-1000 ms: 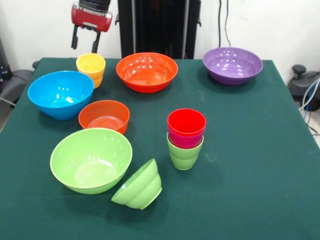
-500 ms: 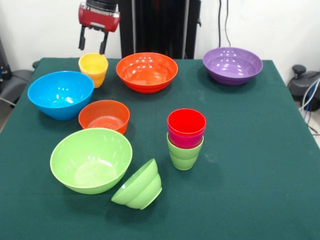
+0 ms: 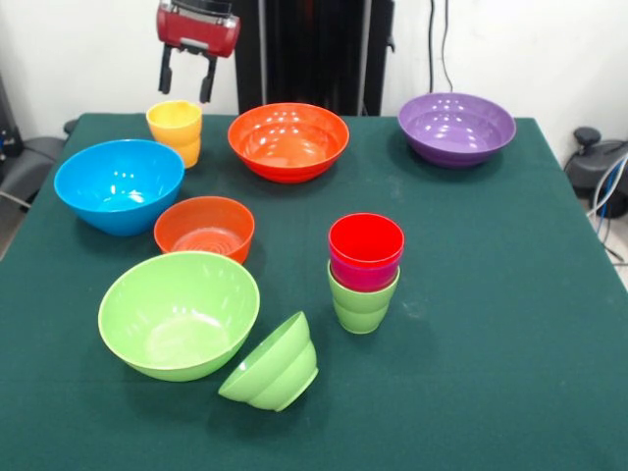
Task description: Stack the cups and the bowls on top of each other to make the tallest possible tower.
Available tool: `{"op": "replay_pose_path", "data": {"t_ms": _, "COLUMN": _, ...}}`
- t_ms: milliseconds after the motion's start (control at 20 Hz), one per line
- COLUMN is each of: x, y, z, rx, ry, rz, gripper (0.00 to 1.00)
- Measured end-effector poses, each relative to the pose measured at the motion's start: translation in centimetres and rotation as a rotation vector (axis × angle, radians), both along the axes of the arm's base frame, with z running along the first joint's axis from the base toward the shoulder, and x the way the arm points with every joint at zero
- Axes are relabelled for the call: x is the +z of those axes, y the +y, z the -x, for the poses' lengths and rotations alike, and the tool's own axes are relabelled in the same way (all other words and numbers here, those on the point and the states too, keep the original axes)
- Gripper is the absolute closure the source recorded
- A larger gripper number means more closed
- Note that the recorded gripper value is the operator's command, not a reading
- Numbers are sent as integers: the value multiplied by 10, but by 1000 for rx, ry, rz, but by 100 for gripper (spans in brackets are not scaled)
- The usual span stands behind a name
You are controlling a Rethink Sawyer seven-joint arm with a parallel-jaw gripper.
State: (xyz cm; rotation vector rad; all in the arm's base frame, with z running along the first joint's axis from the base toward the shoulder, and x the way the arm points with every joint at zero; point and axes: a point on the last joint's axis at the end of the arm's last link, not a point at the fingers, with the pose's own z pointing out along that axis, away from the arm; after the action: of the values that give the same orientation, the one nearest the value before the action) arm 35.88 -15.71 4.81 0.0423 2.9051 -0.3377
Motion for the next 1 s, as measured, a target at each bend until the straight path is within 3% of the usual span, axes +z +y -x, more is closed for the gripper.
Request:
{"op": "replay_pose_path", "data": {"t_ms": 250, "x": 7, "y": -1, "z": -3, "rx": -27, "ry": -3, "rz": -9, "gripper": 0}}
{"op": "replay_pose_path", "data": {"t_ms": 500, "x": 9, "y": 1, "z": -6, "rx": -25, "ry": -3, "rz": -10, "gripper": 0}}
{"op": "replay_pose_path", "data": {"t_ms": 700, "x": 7, "y": 11, "z": -9, "rx": 1, "ry": 1, "rz": -12, "gripper": 0}}
{"op": "replay_pose_path", "data": {"t_ms": 1000, "x": -3, "y": 35, "z": -5, "rx": 56, "ry": 39, "rz": -18, "gripper": 0}}
